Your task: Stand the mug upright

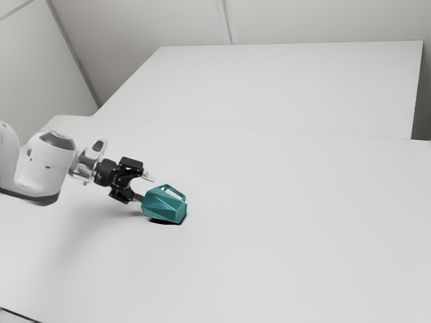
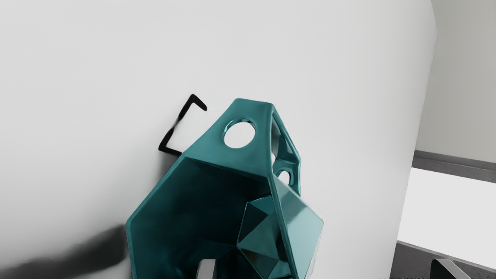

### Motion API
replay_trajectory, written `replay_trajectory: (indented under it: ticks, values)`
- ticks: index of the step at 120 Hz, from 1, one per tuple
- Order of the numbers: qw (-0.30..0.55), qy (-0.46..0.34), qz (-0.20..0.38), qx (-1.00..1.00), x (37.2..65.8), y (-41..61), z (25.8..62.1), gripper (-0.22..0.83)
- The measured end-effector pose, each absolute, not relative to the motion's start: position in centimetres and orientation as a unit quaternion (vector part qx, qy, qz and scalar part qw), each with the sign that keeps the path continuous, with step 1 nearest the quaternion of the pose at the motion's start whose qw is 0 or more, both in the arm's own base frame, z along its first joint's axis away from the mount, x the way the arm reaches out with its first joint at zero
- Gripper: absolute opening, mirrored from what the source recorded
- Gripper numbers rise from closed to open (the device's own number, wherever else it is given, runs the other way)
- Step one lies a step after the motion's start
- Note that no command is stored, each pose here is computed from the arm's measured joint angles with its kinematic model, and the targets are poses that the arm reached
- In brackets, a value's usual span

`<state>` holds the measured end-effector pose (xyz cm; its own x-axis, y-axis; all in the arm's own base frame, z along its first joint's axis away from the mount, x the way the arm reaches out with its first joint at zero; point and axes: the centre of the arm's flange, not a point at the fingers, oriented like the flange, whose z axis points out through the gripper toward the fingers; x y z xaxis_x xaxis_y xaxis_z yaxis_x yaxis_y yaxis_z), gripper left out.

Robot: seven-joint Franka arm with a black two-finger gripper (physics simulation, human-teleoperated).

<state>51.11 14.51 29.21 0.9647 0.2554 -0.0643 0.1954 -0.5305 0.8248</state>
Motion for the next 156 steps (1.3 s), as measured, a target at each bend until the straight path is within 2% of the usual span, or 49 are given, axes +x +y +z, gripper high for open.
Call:
replay_trajectory:
  ticks: [28,33,50,65,95,115,128,138,156]
  values:
    - [0.480,0.115,0.029,0.869,51.1,11.5,27.9,0.60]
    - [0.480,0.116,0.032,0.869,51.1,11.5,27.8,0.53]
    - [0.480,0.115,0.040,0.869,51.2,11.6,27.9,0.16]
    - [0.480,0.115,0.045,0.868,51.3,11.6,27.9,-0.01]
    - [0.477,0.108,0.057,0.870,51.5,11.7,28.9,-0.11]
    - [0.463,0.063,0.089,0.880,53.4,10.2,34.1,-0.14]
    - [0.394,-0.012,0.099,0.913,55.9,10.4,38.9,-0.15]
    - [0.294,-0.084,0.087,0.948,57.7,10.6,41.9,-0.15]
    - [0.111,-0.187,0.063,0.974,60.7,8.8,42.6,-0.16]
